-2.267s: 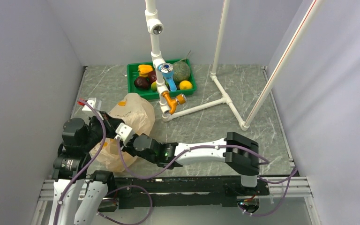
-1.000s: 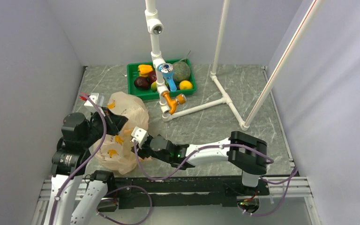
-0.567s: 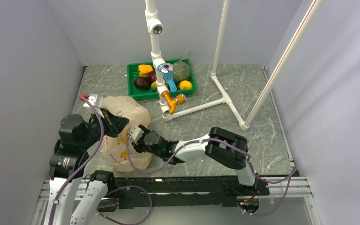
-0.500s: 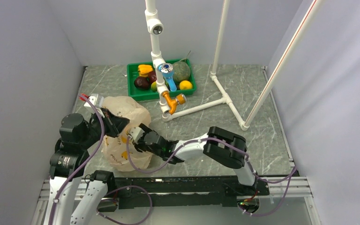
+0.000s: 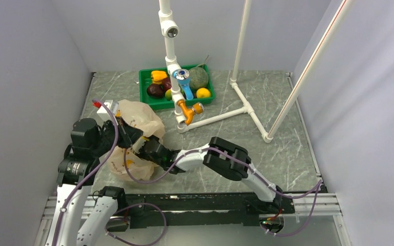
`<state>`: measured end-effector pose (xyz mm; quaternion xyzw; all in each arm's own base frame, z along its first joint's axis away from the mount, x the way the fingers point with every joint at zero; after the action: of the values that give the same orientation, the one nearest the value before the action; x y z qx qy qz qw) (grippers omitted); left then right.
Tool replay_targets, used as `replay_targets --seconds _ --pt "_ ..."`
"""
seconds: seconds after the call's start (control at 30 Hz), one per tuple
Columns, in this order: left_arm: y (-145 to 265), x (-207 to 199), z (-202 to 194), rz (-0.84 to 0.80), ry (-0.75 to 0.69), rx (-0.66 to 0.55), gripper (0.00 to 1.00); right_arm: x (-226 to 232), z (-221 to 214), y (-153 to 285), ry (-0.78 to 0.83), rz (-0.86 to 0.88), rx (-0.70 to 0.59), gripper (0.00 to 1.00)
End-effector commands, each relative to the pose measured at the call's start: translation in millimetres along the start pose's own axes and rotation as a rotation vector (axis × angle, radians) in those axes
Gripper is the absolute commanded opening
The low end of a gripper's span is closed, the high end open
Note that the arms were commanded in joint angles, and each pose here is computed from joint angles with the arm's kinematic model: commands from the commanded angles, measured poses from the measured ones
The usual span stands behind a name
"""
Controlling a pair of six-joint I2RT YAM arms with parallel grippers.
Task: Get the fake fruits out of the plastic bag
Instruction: Take out the fake fruit from the plastic bag.
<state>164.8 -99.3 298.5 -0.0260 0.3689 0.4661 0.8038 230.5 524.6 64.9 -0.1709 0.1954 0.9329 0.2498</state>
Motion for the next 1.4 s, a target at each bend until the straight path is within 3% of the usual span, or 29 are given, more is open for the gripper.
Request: replay_targets --seconds 0.0,0.07,0.2,0.23,0.27,0.37,0.47,0.57,0.73,0.97,1.17,1.23,1.37 --pt "0.1 -8.8 12.9 -0.023 -0.030 -0.022 0.00 -7.7 -5.6 -21.1 0.028 0.026 0.023 0.94" --pt "-1.4 -7.8 14.0 -0.015 -0.027 -0.019 0.00 -7.4 -9.7 -28.1 -0.007 0.081 0.030 0.90" --pt "-4.1 -7.0 19.3 0.004 -0.026 -0.012 0.00 0.7 -18.6 -32.6 -0.076 0.200 0.034 0.69" --pt "-3.7 -6.4 21.2 0.017 -0.031 -0.012 0.05 2.0 -21.6 -32.8 -0.078 0.205 0.039 0.64" --pt "-2.7 -5.9 24.3 0.033 -0.039 -0.017 0.13 3.1 -24.0 -33.1 -0.079 0.209 0.047 0.55" --pt "3.9 1.5 33.8 0.133 -0.060 -0.038 0.59 3.5 -26.4 -30.9 -0.098 0.202 0.063 0.31" --pt "19.3 11.4 41.3 0.258 -0.092 -0.081 0.97 -2.5 -12.0 -20.6 -0.118 0.197 0.036 0.22" --pt "38.5 31.4 39.5 0.420 -0.102 -0.137 0.99 -10.7 7.1 -9.4 -0.162 0.188 0.021 0.18" --pt "48.9 61.0 14.2 0.545 -0.075 -0.165 0.99 -24.6 47.9 11.5 -0.285 0.187 -0.024 0.14" --pt "36.0 70.4 -20.1 0.518 -0.028 0.011 0.99 -36.3 80.3 18.8 -0.387 0.194 -0.006 0.10" --pt "43.6 92.3 -32.1 0.728 0.085 0.083 0.99 -40.2 93.3 24.7 -0.422 0.219 -0.043 0.11" --pt "51.6 83.3 -26.0 0.714 0.109 0.029 0.99 -42.5 87.3 23.2 -0.453 0.227 -0.035 0.10" --pt "73.1 53.7 -17.1 0.525 0.093 -0.181 0.99 -46.4 75.6 22.2 -0.487 0.242 -0.027 0.13"
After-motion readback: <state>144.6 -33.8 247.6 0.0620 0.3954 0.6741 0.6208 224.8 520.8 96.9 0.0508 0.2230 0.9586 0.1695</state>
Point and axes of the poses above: each gripper's point midway between its finger pads, its own y axis back along the fingers, its own x axis along the line the jaws close on, z = x × y, the point moved 4 cm from there along y, back along the fingers, and after that the axes turned 8 degrees about y, right-handed, at the moved point
